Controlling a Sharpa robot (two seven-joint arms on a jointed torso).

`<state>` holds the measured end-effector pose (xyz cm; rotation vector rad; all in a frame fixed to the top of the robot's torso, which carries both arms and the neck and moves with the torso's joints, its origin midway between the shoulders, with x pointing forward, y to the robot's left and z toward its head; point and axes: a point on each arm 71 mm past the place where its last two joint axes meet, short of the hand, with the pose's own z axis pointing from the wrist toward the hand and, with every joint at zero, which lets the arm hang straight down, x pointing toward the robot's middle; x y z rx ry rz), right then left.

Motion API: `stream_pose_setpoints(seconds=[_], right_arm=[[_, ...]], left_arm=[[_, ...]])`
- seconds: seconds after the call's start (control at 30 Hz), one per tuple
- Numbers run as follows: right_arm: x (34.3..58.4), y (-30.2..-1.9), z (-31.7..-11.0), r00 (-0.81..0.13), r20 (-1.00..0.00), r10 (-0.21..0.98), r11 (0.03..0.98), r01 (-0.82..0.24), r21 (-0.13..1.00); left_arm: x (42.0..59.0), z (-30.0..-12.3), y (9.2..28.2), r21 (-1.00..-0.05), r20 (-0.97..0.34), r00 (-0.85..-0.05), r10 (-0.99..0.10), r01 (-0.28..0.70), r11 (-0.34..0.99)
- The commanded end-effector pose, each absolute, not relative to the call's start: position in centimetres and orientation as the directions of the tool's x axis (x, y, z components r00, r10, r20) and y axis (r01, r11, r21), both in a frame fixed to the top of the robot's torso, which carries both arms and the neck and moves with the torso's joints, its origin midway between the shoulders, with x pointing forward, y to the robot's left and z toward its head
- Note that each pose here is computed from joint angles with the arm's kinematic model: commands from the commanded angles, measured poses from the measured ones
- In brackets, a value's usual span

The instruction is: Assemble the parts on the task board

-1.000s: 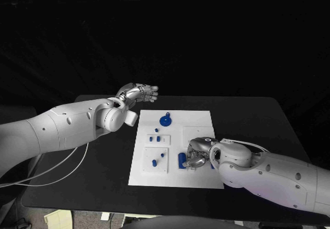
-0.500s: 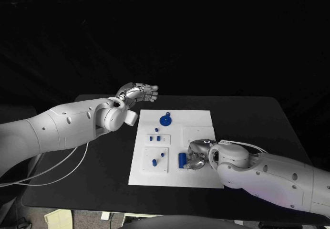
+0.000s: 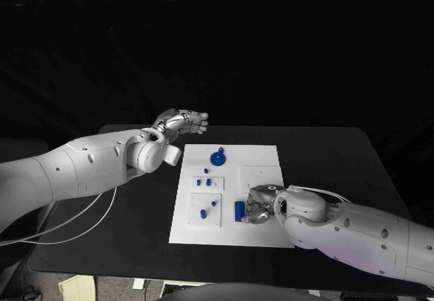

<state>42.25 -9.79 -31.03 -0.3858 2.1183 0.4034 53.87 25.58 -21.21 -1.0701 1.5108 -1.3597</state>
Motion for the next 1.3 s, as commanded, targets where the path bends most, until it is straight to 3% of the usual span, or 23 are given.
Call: stream_pose_setpoints(seconds=[0.03, 0.3, 0.83, 1.03, 1.13, 1.3], right_arm=[[42.1, -9.8, -31.2, -0.529, -0.837, -0.137, 0.898, -0.423, 0.121], [42.2, -10.2, -31.0, -0.509, -0.855, -0.1, 0.896, -0.42, 0.145], [43.0, -12.0, -27.7, -0.458, -0.87, 0.181, 0.841, -0.386, 0.378], [44.6, -14.6, -26.6, -0.496, -0.837, 0.23, 0.871, -0.278, 0.404], [45.2, -16.5, -27.0, -0.602, -0.772, 0.203, 0.905, -0.185, 0.383], [45.5, -18.5, -27.3, -0.635, -0.743, 0.213, 0.924, -0.116, 0.364]], left_arm=[[53.9, -21.1, 25.4, -0.997, -0.027, -0.308, -0.951, -0.061, 0.049], [53.9, -21.1, 25.4, -0.997, -0.028, -0.307, -0.951, -0.061, 0.049], [54.0, -21.1, 25.6, -0.997, -0.03, -0.303, -0.952, -0.06, 0.05], [54.0, -21.1, 25.6, -0.997, -0.029, -0.304, -0.952, -0.06, 0.05], [54.0, -21.1, 25.6, -0.997, -0.029, -0.304, -0.952, -0.059, 0.049], [54.0, -21.1, 25.5, -0.997, -0.029, -0.305, -0.952, -0.06, 0.049]])
